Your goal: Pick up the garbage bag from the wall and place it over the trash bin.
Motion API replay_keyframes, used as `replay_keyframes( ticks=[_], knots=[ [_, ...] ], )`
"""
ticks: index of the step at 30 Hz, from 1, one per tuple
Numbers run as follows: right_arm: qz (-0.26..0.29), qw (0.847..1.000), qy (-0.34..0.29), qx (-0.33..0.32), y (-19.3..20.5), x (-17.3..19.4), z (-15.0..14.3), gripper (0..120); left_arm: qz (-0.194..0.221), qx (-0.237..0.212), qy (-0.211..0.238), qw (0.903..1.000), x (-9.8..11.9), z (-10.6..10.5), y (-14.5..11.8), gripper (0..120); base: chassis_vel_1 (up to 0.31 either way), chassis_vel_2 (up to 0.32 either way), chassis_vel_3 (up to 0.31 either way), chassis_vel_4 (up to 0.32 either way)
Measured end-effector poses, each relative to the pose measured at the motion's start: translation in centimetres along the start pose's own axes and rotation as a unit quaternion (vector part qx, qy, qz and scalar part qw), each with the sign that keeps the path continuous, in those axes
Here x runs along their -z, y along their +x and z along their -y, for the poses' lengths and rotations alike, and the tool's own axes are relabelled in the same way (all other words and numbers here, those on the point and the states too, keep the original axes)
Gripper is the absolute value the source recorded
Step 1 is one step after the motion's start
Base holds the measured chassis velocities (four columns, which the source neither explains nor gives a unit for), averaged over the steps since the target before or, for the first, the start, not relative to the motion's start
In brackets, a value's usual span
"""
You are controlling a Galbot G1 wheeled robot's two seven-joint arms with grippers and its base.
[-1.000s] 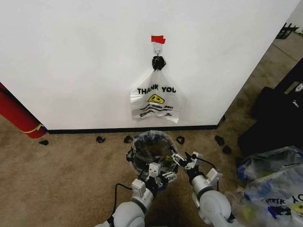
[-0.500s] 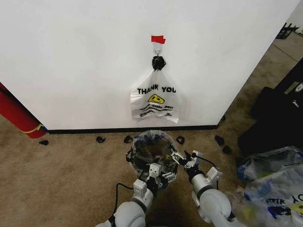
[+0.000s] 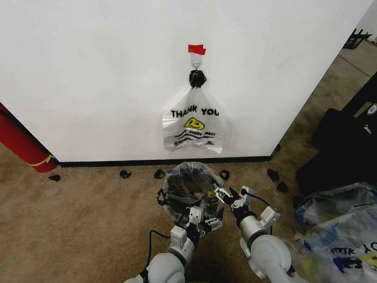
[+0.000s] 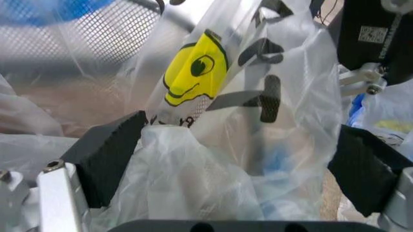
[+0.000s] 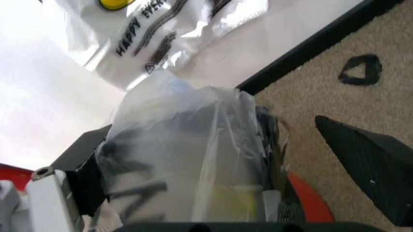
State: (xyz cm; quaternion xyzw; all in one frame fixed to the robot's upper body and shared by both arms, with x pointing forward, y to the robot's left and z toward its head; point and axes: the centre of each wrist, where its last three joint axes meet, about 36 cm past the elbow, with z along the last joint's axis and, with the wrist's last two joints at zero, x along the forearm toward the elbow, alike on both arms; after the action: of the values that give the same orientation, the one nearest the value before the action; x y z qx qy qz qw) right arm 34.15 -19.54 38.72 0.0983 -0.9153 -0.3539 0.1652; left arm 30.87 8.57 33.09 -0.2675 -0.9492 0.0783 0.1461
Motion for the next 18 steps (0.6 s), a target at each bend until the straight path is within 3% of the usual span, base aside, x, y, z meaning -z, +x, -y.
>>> replay_keyframes(
  ticks=[18],
  knots=[
    [-0.012,0.999,-0.019,0.033,1.1,1.7,-1.1,100,0.001,0.008,-0.003,1.0,0.2,-0.8,0.2,96,0.0,0.0,0.0,0.0]
  ],
)
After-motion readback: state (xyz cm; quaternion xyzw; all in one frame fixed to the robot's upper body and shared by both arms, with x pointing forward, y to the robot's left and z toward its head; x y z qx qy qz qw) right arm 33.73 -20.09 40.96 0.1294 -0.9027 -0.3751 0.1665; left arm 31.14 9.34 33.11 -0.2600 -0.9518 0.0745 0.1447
